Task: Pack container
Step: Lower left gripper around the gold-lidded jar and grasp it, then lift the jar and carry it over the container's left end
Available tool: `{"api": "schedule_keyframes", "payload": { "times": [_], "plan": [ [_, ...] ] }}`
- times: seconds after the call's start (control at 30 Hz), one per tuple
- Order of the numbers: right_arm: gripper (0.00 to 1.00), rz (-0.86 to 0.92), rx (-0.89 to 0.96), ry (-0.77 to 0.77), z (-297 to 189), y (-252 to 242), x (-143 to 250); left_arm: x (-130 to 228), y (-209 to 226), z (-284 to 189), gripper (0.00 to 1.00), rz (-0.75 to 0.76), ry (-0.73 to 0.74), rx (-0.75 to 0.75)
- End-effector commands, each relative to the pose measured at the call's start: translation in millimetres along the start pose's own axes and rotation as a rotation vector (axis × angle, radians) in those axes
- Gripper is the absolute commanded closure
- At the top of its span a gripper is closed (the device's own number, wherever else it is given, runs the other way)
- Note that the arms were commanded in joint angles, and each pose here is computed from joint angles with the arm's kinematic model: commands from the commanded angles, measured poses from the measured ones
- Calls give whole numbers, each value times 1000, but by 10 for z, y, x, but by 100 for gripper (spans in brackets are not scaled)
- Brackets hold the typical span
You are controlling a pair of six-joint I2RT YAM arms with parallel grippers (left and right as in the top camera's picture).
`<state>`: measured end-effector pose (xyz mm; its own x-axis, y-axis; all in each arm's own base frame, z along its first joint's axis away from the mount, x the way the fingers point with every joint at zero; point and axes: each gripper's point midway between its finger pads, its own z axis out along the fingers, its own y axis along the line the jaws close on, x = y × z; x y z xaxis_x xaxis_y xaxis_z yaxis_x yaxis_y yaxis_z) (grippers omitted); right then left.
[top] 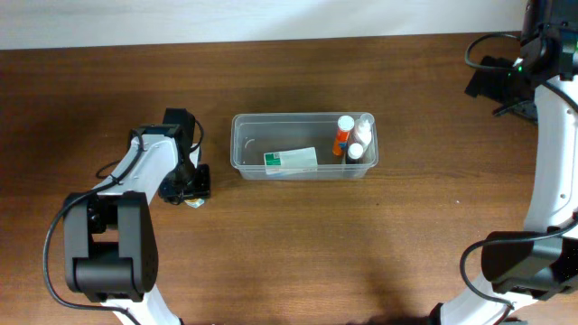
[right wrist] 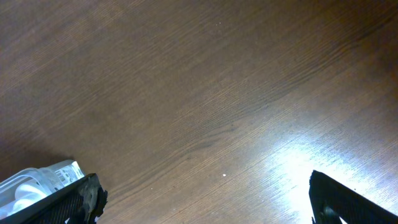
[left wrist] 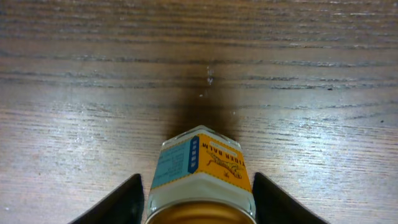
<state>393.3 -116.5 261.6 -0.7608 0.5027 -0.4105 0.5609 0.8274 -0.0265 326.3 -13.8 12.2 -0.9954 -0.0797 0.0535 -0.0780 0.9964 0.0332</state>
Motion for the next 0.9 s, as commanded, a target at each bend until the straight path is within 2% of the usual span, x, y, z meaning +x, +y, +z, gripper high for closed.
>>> {"api": "schedule_keyframes", "payload": {
  "times": [0.0,0.07,0.1,0.43,0.73,0.87],
  "plan": [
    [2,18,6,-23,-61,-32,-40,-4,-26,-32,58,21,-17,12],
    [2,18,6,-23,-61,-32,-40,-9,-26,-31,69,21,-18,12],
    [2,18,6,-23,-61,-32,-40,-16,-27,-33,71,21,-21,13],
    [2,18,6,-23,-61,-32,-40,-307,-67,-192,72,41,-121,25],
    [2,18,6,-23,-61,-32,-40,-937,-329,-1185,72,242,-356,28],
    [2,18,6,-23,-61,-32,-40,-1096,-624,-1679,72,417,-477,18]
  ]
}}
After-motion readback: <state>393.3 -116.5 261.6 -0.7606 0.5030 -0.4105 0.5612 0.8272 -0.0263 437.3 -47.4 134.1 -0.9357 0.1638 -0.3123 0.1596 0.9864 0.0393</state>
